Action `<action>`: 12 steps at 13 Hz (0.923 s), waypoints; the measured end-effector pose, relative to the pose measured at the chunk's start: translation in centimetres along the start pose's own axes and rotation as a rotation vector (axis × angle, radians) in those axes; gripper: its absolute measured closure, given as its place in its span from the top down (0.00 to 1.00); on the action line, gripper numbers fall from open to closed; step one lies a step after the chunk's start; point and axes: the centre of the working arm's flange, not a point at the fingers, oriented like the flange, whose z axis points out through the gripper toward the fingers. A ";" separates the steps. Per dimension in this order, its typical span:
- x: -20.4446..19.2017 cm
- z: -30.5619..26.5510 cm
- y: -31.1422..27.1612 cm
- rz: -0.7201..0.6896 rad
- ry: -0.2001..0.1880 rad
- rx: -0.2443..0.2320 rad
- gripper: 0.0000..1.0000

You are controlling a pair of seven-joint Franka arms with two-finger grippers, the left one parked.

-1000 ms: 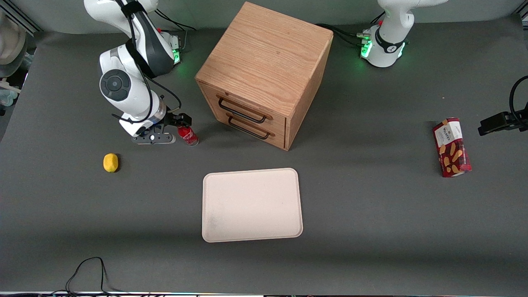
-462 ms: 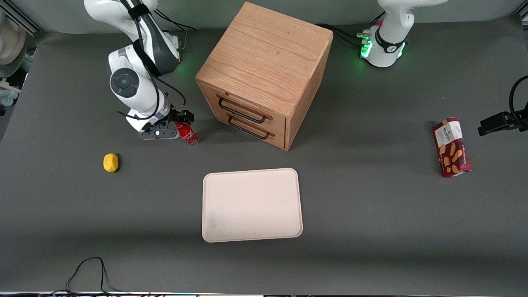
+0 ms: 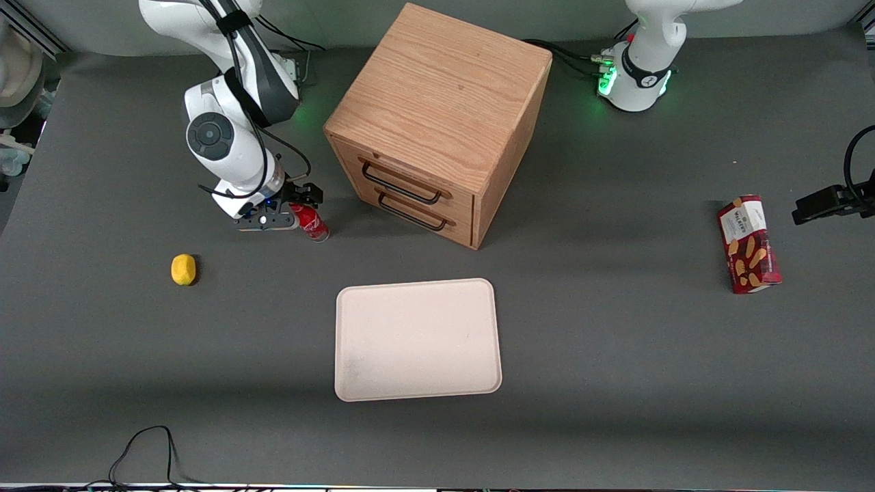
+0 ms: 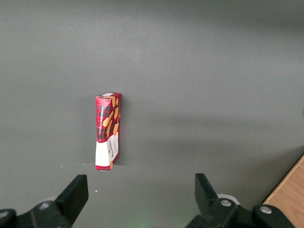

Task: Place coke bottle on tray
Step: 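Lower the right gripper around the bottle and close on it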

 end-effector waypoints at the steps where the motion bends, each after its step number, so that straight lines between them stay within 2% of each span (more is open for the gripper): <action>1: 0.0 0.1 0.0 0.000 0.005 0.002 0.99; 3: -0.1 0.3 0.0 0.000 0.005 0.002 0.96; 5: -0.1 0.3 0.1 0.000 0.005 0.002 0.81; 6: -0.1 0.3 0.1 0.000 0.005 0.002 0.80; 8: -0.1 0.3 0.1 0.000 0.003 0.001 0.58; 9: -0.1 0.4 0.1 0.000 0.003 0.001 0.58; 12: -0.1 0.4 0.1 0.000 0.004 0.001 0.31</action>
